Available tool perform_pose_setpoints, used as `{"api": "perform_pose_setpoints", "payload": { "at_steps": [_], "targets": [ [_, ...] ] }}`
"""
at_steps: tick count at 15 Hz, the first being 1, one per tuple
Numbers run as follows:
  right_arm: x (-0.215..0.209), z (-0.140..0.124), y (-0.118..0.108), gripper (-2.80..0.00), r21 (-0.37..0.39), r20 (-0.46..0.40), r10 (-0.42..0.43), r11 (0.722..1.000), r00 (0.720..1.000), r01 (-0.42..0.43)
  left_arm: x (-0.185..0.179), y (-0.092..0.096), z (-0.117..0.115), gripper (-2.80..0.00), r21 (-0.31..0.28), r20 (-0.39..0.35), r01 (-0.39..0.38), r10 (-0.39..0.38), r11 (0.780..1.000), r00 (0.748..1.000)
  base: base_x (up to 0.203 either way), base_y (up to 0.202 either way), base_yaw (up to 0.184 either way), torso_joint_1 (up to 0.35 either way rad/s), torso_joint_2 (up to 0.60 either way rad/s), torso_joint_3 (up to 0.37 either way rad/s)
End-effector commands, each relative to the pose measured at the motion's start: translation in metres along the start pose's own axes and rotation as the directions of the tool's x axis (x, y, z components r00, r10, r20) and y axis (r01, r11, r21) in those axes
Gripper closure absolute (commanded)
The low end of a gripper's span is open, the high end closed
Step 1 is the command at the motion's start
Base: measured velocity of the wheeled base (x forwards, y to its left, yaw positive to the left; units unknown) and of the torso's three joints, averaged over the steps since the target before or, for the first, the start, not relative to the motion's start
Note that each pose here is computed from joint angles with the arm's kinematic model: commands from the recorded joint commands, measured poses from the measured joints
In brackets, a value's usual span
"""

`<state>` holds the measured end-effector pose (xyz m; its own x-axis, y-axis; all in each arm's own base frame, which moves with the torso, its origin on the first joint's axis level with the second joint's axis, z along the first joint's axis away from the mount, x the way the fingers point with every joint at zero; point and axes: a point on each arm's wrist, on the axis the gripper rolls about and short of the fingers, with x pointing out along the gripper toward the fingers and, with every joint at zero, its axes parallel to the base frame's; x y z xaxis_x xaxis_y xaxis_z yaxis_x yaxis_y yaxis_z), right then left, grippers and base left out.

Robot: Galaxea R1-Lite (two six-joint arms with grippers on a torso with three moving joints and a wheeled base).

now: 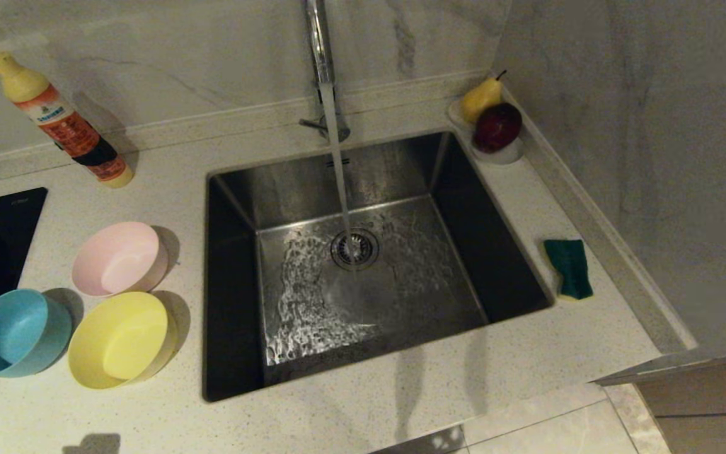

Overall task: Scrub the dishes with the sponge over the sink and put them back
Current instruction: Turn on the faucet

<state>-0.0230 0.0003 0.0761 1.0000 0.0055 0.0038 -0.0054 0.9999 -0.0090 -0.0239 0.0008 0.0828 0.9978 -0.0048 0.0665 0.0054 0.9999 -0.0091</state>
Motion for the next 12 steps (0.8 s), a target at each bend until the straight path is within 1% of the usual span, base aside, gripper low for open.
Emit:
{"api": "perform_pose_setpoints", "payload": {
  "at_steps": [1, 3, 7, 9, 12],
  "targets": [
    [0.0, 0.0, 0.0, 0.0, 0.0, 0.001, 0.001, 1.0, 1.0, -0.001, 0.0023, 0.0002, -0.0088, 0.0, -0.008, -0.031, -0.005, 0.005, 1.0, 1.0, 0.0, 0.0, 0.0, 0.0, 0.0, 0.0],
    [0.0, 0.0, 0.0, 0.0, 0.0, 0.001, 0.001, 1.0, 1.0, -0.001, 0.0026, 0.0002, -0.0082, 0.0, -0.018, -0.016, -0.008, 0.008, 1.0, 1.0, 0.0, 0.0, 0.0, 0.0, 0.0, 0.0],
    [0.0, -0.0002, 0.0, 0.0, -0.002, 0.0, 0.002, 1.0, 1.0, -0.002, 0.0026, 0.0002, -0.0082, 0.0, -0.018, -0.016, -0.008, 0.008, 1.0, 1.0, 0.0, 0.0, 0.0, 0.0, 0.0, 0.0],
    [0.0, -0.0011, 0.0, 0.0, -0.047, -0.009, 0.001, 0.999, 1.0, -0.001, 0.0026, 0.0002, -0.0082, 0.0, -0.018, -0.016, -0.008, 0.008, 1.0, 1.0, 0.0, 0.0, 0.0, 0.0, 0.0, 0.0],
    [0.0, -0.001, 0.0001, 0.0, -0.055, -0.008, 0.005, 0.998, 1.0, -0.006, 0.0026, 0.0002, -0.0082, 0.0, -0.018, -0.016, -0.008, 0.008, 1.0, 1.0, 0.0, 0.0, 0.0, 0.0, 0.0, 0.0]
  ]
}}
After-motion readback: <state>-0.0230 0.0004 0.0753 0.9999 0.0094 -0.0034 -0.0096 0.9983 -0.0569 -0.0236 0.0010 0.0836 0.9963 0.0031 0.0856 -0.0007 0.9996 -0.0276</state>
